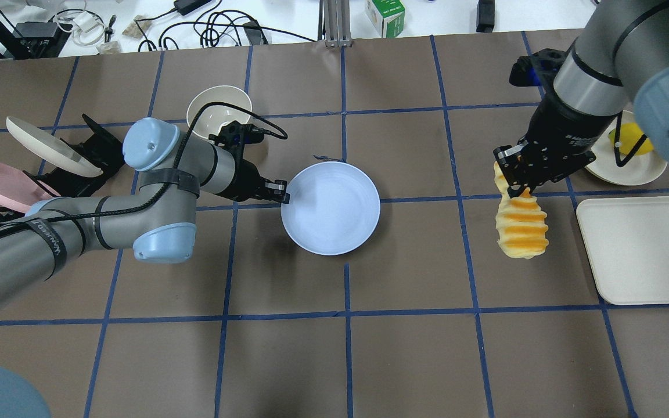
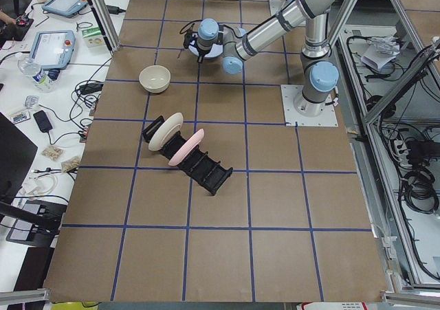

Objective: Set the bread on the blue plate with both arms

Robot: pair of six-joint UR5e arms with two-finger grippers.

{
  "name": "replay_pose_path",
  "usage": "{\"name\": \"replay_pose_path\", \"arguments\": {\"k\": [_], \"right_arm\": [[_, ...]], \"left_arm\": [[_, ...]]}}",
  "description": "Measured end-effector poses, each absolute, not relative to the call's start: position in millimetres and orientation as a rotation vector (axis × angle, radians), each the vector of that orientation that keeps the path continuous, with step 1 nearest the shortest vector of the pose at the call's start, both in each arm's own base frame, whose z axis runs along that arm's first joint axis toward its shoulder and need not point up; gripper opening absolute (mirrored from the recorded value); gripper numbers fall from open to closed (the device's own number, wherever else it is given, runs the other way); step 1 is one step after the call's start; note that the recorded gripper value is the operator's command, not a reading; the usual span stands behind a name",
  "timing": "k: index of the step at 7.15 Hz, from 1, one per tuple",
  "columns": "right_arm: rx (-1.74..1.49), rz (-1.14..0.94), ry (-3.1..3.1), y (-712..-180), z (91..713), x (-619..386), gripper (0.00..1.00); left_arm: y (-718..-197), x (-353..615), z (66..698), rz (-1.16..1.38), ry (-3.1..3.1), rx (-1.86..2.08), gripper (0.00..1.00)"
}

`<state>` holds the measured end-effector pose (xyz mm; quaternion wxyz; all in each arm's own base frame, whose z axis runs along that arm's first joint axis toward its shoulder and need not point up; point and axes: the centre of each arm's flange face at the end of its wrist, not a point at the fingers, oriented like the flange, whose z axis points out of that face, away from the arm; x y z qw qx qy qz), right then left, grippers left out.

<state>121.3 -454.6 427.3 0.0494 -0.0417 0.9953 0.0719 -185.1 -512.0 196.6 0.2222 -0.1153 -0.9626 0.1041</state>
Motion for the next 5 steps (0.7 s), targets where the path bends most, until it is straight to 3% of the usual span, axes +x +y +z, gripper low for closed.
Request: {"name": "replay_pose_path", "arguments": {"k": [1, 5], "right_arm": [[-0.102, 0.210, 3.017, -452.3, 425.6, 141.7, 0.00], [-0.277, 0.106, 2.982, -469.8, 391.8, 224.2, 0.00]], "left_arm": [[-512.8, -191.2, 186.4, 0.283, -2.659, -0.313, 1.00], [-520.7, -183.3, 219.4, 0.354, -2.768, -0.328, 1.00]]}}
